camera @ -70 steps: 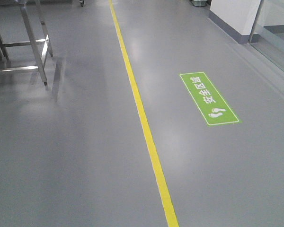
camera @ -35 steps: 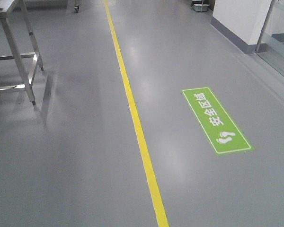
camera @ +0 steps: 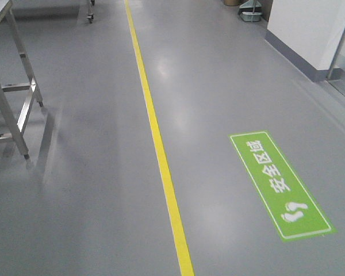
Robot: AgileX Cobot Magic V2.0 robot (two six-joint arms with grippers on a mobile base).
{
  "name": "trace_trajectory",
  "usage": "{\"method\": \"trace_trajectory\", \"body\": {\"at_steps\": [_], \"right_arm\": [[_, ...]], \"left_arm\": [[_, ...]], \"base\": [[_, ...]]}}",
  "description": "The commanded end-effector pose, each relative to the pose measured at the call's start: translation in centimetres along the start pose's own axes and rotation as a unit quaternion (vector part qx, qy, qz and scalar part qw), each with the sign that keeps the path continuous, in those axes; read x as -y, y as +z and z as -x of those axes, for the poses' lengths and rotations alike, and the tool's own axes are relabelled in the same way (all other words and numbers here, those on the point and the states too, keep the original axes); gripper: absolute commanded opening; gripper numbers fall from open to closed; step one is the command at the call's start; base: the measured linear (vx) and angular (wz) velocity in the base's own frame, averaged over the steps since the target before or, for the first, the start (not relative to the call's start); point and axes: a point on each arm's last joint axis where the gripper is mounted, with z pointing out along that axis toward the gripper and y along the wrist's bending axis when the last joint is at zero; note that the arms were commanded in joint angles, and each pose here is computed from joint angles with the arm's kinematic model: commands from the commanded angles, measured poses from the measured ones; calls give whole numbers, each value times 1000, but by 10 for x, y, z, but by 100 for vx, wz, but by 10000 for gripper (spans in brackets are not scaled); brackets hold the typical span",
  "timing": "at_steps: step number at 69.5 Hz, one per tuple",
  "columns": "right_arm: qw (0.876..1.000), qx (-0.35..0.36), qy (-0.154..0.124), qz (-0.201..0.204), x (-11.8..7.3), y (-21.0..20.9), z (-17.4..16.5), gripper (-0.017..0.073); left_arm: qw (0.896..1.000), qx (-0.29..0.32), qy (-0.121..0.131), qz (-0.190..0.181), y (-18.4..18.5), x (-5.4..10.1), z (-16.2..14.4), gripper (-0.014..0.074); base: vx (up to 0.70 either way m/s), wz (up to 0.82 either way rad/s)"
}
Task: Move and align brake pads A on conveyor
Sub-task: 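Drive along the yellow floor line toward the steel table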
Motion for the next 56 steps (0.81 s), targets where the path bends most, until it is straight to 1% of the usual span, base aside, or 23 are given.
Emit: {"method": "trace_trajectory", "body": {"at_steps": [1, 56], "right_arm": [[999, 40, -4, -6, 1, -4, 13, -6], [999, 39, -4, -6, 1, -4, 13, -6]], "left_arm": [[999, 40, -3, -8, -4, 3, 13, -6], [999, 40, -3, -8, -4, 3, 13, -6]], "base": [[60, 6], [60, 6]]}}
